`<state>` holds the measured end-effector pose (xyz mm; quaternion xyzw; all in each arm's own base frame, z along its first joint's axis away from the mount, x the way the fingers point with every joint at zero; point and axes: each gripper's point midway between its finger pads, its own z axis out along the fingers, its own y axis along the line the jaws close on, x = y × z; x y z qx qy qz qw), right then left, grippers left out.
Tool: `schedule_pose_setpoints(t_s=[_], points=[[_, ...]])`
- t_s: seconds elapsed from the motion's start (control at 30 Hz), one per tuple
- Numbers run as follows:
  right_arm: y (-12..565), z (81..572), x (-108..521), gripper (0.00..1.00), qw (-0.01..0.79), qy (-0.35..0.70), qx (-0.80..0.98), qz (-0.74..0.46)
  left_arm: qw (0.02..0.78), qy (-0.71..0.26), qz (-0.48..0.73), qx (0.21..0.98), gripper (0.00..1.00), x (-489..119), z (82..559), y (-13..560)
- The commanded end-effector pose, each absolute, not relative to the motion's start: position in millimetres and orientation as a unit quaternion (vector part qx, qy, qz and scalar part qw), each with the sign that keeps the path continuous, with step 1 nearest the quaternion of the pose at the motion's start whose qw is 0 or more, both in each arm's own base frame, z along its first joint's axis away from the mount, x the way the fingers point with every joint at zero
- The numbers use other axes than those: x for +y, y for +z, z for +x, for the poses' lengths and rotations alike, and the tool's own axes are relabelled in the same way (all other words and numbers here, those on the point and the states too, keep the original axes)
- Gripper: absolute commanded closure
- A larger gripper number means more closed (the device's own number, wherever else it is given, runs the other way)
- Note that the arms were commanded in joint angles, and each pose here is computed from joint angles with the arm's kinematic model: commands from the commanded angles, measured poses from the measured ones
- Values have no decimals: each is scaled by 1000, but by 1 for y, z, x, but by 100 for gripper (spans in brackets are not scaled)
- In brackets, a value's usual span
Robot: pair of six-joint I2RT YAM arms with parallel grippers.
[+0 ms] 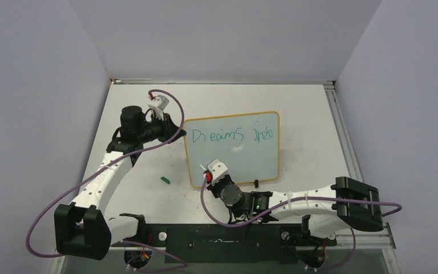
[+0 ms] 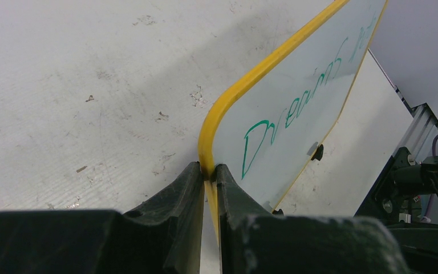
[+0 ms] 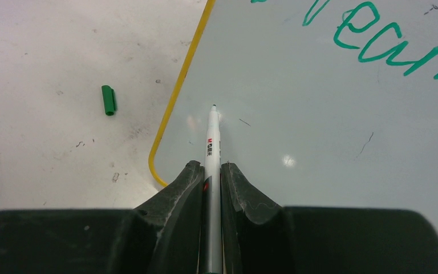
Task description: Write a sentence on the whiteboard
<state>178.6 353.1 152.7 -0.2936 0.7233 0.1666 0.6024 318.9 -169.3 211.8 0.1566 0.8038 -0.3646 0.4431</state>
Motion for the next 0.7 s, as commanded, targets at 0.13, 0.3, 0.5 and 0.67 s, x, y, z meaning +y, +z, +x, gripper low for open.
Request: schedule_pose_setpoints(t_s=[0.13,0.3,0.5,0.67], points=[[176,187,369,95,626,172,718,-252,467,-369,168,786,100,-174,319,234],[173,192,368,95,628,152,723,-245,467,-369,168,786,100,-174,319,234],[166,196,363,95,625,130,732,-240,468,-369,169,785,100,-174,318,235],[161,199,353,95,621,111,741,-230,467,-370,169,785,100,-174,318,235]])
